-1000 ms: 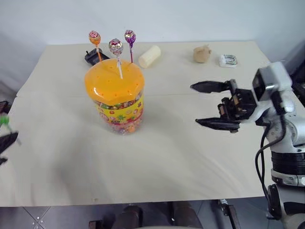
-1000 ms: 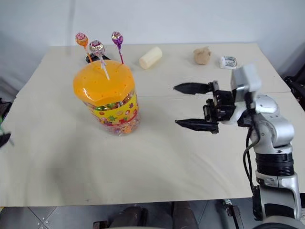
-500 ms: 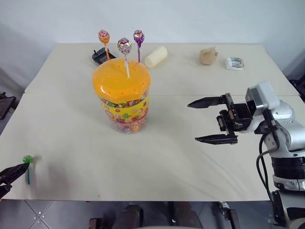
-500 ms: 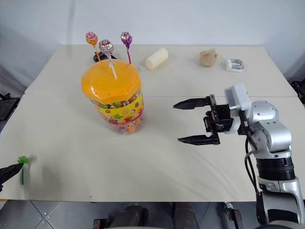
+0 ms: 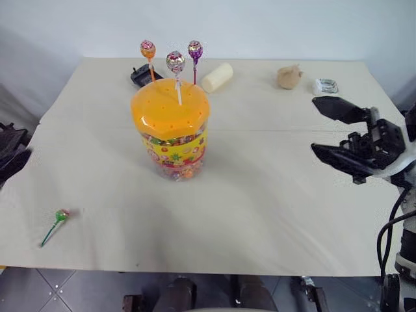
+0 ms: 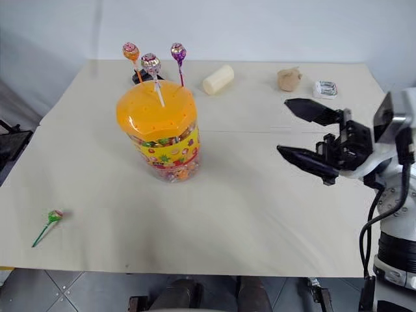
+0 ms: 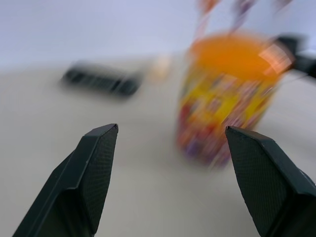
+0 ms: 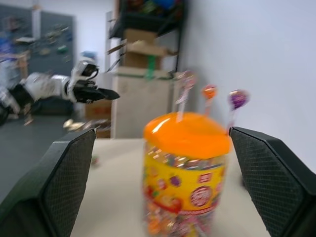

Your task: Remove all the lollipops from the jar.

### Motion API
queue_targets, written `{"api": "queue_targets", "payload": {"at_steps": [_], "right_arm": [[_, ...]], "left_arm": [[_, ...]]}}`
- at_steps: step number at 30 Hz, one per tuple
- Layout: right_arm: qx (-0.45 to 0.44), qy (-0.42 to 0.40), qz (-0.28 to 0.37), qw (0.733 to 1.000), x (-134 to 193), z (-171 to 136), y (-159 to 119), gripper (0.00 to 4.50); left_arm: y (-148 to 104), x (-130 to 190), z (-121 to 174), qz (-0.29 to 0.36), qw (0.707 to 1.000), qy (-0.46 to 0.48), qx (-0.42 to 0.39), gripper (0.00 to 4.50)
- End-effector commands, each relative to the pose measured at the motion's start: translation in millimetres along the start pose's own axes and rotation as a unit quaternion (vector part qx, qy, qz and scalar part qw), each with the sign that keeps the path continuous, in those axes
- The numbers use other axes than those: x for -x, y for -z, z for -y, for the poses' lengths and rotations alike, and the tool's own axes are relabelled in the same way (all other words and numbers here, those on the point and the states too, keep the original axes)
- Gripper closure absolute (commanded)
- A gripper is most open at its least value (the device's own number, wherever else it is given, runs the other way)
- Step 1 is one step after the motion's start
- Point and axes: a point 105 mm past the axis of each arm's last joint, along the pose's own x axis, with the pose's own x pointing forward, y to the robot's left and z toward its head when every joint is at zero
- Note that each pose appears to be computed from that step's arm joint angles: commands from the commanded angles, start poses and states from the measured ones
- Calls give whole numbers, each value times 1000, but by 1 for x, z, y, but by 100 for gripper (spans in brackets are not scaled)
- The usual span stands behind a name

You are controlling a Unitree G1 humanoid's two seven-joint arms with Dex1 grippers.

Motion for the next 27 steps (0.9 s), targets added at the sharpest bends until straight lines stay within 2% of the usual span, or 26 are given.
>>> {"api": "queue_targets", "payload": {"at_steps": [1, 5, 12, 16, 22, 24, 25, 27], "right_arm": [[30, 33, 16, 999, 2, 0, -10, 0], [32, 43, 13, 998, 2, -2, -7, 0], [36, 44, 12, 998, -8, -13, -7, 0], [41, 49, 14, 998, -11, -15, -9, 0], [44, 55, 13, 997, -13, -17, -9, 0], [45, 56, 15, 997, -15, -16, -8, 0], [45, 56, 17, 997, -16, -16, -8, 0], [43, 54, 19, 997, -17, -15, -7, 0]], "left_arm": [[2, -61, -4, 23, 999, 49, 1, 81], [10, -120, -24, 27, 998, 47, 16, 81], [16, -165, -23, 0, 995, 94, 31, 81], [14, -175, -28, 11, 995, 84, 54, 169], [11, -179, -30, 21, 994, 90, 63, 363], [3, -179, -33, 42, 993, 84, 69, 424], [-3, -178, -34, 57, 992, 83, 73, 448], [-17, -177, -36, 94, 989, 83, 83, 448]]}}
